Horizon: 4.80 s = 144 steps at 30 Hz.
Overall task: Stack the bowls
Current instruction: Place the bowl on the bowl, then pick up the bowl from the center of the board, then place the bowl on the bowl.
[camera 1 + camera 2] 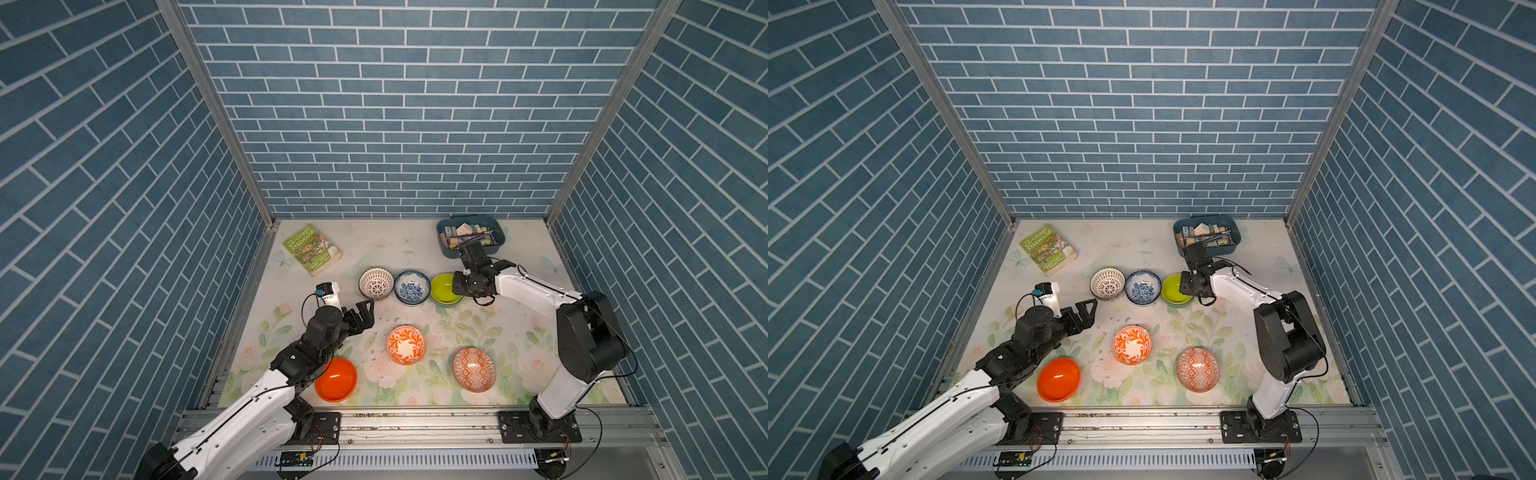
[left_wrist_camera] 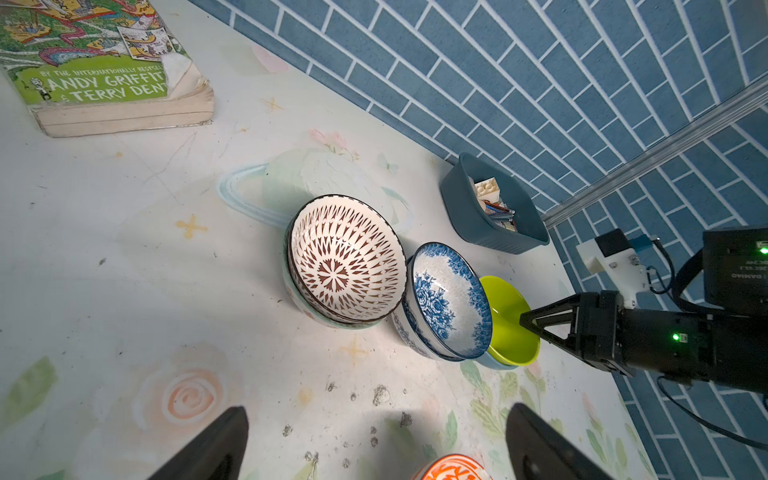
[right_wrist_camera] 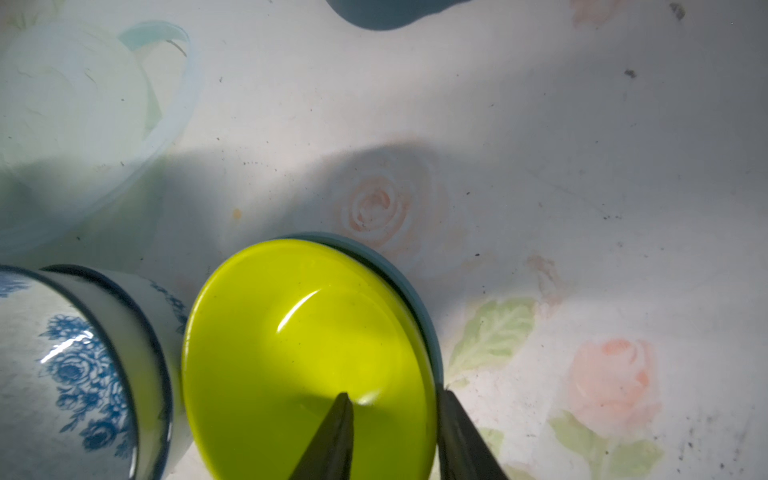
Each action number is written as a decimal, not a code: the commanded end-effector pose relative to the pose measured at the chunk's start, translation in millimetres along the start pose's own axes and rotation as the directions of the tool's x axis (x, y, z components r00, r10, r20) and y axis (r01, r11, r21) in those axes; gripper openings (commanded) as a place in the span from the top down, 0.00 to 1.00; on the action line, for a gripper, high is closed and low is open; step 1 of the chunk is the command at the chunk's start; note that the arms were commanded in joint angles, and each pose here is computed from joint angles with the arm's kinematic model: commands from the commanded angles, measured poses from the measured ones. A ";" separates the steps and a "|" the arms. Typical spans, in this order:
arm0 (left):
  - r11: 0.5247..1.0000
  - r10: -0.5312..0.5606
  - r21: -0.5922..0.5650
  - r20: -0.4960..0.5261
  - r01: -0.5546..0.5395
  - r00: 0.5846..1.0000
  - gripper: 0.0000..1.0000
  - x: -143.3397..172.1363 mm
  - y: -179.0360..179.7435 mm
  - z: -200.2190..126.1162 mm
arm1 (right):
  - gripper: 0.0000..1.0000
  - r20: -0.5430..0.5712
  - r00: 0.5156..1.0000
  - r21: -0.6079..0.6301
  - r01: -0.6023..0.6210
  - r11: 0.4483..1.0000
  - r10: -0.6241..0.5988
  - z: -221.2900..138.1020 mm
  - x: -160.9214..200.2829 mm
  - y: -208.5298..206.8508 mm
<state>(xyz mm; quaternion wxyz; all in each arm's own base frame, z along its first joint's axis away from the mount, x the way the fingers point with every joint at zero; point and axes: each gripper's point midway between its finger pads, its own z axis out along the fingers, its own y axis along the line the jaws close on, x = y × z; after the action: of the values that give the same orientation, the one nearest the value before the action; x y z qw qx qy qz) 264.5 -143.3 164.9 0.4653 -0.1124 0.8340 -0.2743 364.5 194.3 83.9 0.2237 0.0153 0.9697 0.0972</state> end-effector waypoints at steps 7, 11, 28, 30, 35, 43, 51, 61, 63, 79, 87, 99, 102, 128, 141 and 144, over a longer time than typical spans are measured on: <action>0.970 -0.057 -0.241 -0.058 0.041 0.997 0.00 6.2 39.7 -8.2 | 0.63 0.050 0.998 -0.007 -0.044 0.999 0.044 -35.9 4.8 -6.4; 0.902 -0.084 -0.431 -0.190 -0.006 0.978 0.00 33.4 73.7 -18.9 | 0.63 0.101 0.994 -0.071 -0.040 0.997 0.047 -64.3 5.1 6.0; 0.819 -0.205 -0.567 -0.138 0.092 0.969 0.01 38.5 103.7 -69.5 | 0.64 0.030 0.959 -0.414 0.269 0.869 -0.282 -113.4 163.5 199.9; 0.824 -0.222 -0.546 -0.066 0.151 0.973 0.00 22.3 97.1 -74.8 | 0.64 0.012 0.946 -0.415 0.298 0.860 -0.323 -108.9 181.4 219.1; 0.857 -0.262 -0.426 0.126 0.291 0.957 0.00 -25.0 76.7 -103.1 | 0.63 -0.007 0.913 -0.392 0.374 0.841 -0.409 -101.9 212.9 261.1; 0.858 -0.344 -0.288 0.290 0.425 0.893 0.00 -45.7 83.7 -157.2 | 0.58 -0.051 0.882 -0.370 0.420 0.829 -0.469 -81.9 246.6 301.2; 0.864 -0.382 -0.203 0.331 0.460 0.863 0.00 -45.9 87.7 -174.4 | 0.58 -0.109 0.867 -0.315 0.433 0.845 -0.485 -57.8 263.5 303.8; 0.875 -0.368 -0.199 0.319 0.441 0.874 0.00 -46.7 83.7 -170.9 | 0.63 -0.153 0.850 -0.270 0.455 0.849 -0.504 -41.9 277.3 297.7; 0.877 -0.365 -0.200 0.316 0.437 0.876 0.00 -46.9 82.9 -169.6 | 0.68 -0.155 0.849 -0.262 0.458 0.849 -0.506 -40.8 277.7 295.9; 0.916 -0.311 -0.180 0.247 0.359 0.918 0.00 -44.8 64.6 -145.9 | 1.00 -0.087 0.875 -0.216 0.451 0.866 -0.477 -68.9 245.3 270.1; 0.947 -0.281 -0.102 0.207 0.306 0.937 0.00 -46.8 42.9 -127.9 | 1.00 0.041 0.936 -0.208 0.349 0.914 -0.348 -128.8 171.0 217.3; 0.982 -0.186 -0.016 0.069 0.187 0.980 0.00 -27.5 10.5 -73.2 | 1.00 0.195 0.975 -0.100 0.132 0.986 -0.110 -170.0 47.0 75.4; 0.980 -0.199 -0.008 0.007 0.199 0.980 0.00 -1.5 16.7 -50.6 | 1.00 0.204 0.976 -0.066 0.095 0.993 -0.079 -165.5 25.3 46.1; 0.969 -0.220 0.098 -0.057 0.225 0.974 0.00 36.9 17.4 -16.3 | 1.00 0.070 0.998 0.003 0.006 1.000 -0.006 -50.4 -26.0 -9.9; 0.970 -0.218 0.098 -0.057 0.223 0.974 0.00 38.0 17.8 -13.8 | 1.00 0.031 0.999 0.009 0.007 1.000 -0.007 -24.1 -22.0 -6.3; 0.970 -0.217 0.099 -0.058 0.222 0.974 0.00 37.8 17.3 -13.5 | 1.00 0.023 1.000 0.012 0.011 1.000 -0.011 -20.2 -19.7 -4.9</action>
<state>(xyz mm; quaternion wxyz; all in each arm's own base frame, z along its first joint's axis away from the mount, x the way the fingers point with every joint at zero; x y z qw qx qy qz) 233.7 -140.9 136.1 0.4140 -0.1804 0.8106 -0.3728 365.5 175.9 104.5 0.2230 0.0191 0.9714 0.0787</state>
